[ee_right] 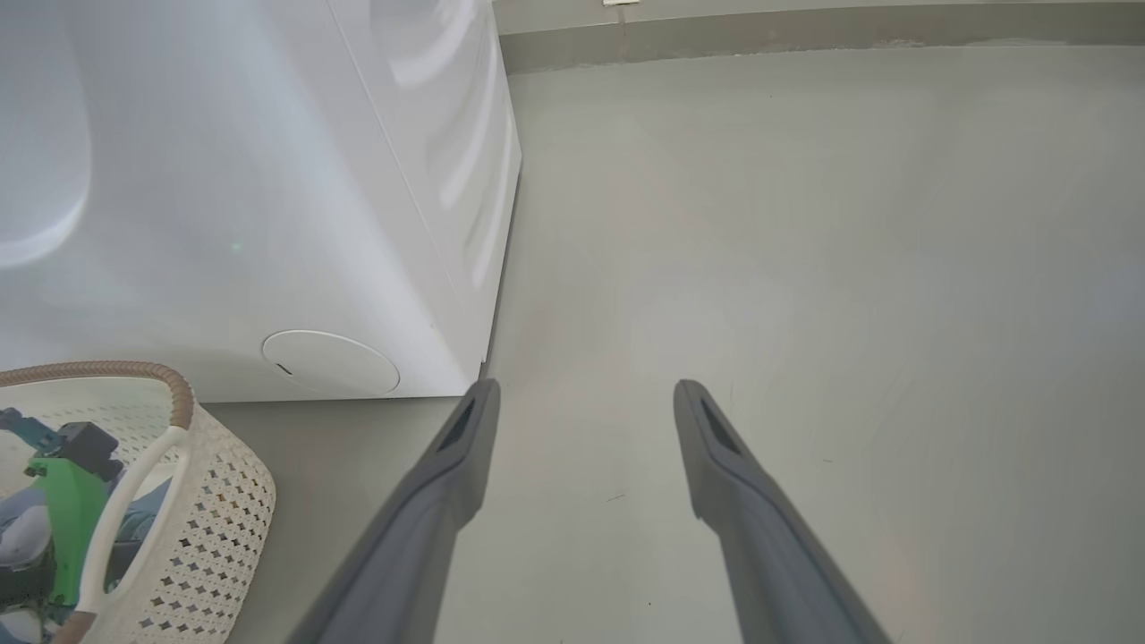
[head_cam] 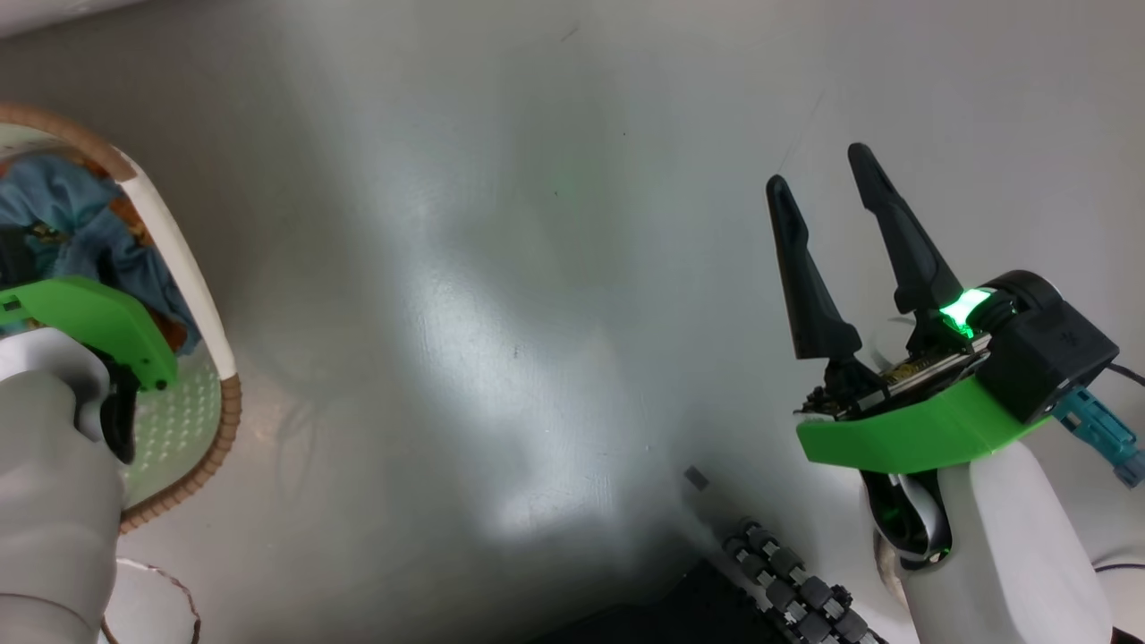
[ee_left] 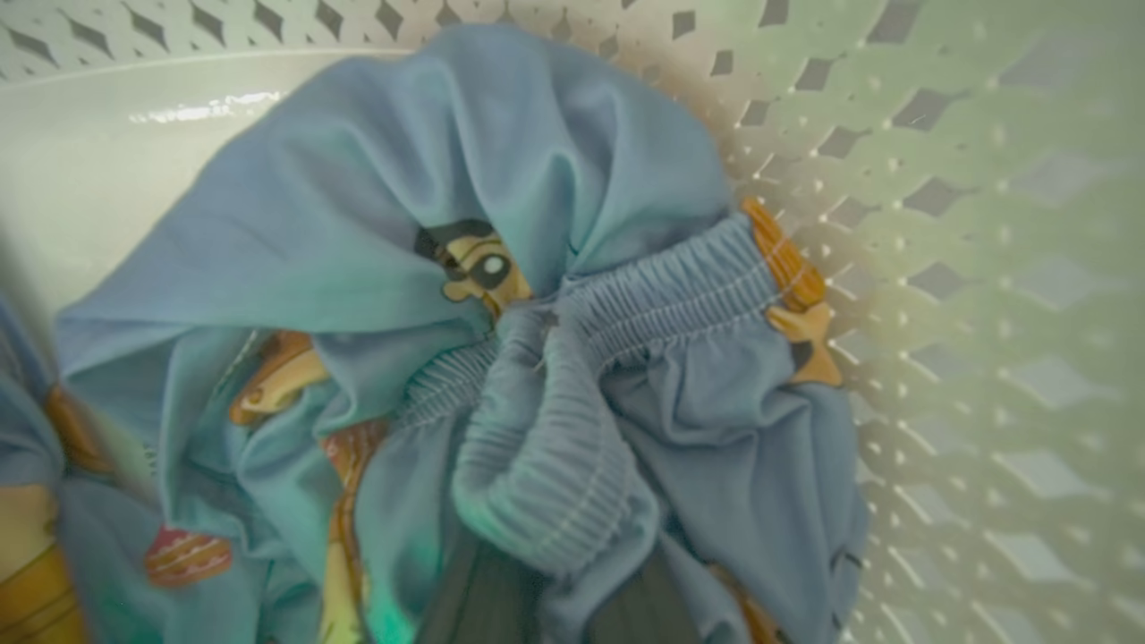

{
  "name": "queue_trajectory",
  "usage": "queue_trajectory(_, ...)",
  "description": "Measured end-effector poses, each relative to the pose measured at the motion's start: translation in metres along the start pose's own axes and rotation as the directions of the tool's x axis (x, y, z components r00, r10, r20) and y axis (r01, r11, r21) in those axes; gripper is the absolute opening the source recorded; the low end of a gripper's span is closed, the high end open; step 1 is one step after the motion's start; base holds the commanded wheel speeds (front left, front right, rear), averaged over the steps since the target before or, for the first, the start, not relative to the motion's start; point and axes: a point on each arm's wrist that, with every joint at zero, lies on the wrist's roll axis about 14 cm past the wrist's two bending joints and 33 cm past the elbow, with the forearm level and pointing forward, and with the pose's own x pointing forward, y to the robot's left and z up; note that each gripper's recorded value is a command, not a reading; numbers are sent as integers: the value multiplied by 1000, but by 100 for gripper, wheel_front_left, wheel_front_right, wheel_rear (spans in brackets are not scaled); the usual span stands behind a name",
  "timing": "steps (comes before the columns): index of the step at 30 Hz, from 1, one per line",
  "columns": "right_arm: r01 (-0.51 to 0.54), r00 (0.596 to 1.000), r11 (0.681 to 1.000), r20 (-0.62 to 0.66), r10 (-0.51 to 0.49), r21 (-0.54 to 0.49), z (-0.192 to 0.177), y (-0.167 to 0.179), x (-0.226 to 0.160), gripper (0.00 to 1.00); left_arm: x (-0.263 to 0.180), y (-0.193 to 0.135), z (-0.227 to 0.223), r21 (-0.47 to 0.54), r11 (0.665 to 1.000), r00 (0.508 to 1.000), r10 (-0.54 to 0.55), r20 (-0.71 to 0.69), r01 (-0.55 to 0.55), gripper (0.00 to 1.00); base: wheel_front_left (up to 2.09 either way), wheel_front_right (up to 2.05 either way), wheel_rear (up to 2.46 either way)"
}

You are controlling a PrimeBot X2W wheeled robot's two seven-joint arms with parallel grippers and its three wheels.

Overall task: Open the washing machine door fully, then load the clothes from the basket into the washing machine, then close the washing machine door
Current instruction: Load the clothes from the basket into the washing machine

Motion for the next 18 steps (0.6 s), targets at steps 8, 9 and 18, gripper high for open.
queue_trajectory(8, -23, 999, 1000, 36, 23, 8, 8, 7, 7, 100, -9, 5, 6, -19, 1000, 1000, 14, 23, -13, 0, 0, 0, 0)
queue_trajectory(9, -26, 999, 1000, 39, 26, 8, 9, 9, 8, 100, -10, 5, 9, -19, 1000, 999, 16, 37, -15, 0, 0, 0, 0)
queue_trajectory(18, -55, 995, 998, 82, 55, -8, 26, 19, 10, 100, -36, 9, 35, -35, 999, 986, 35, 164, -29, 0, 0, 0, 0)
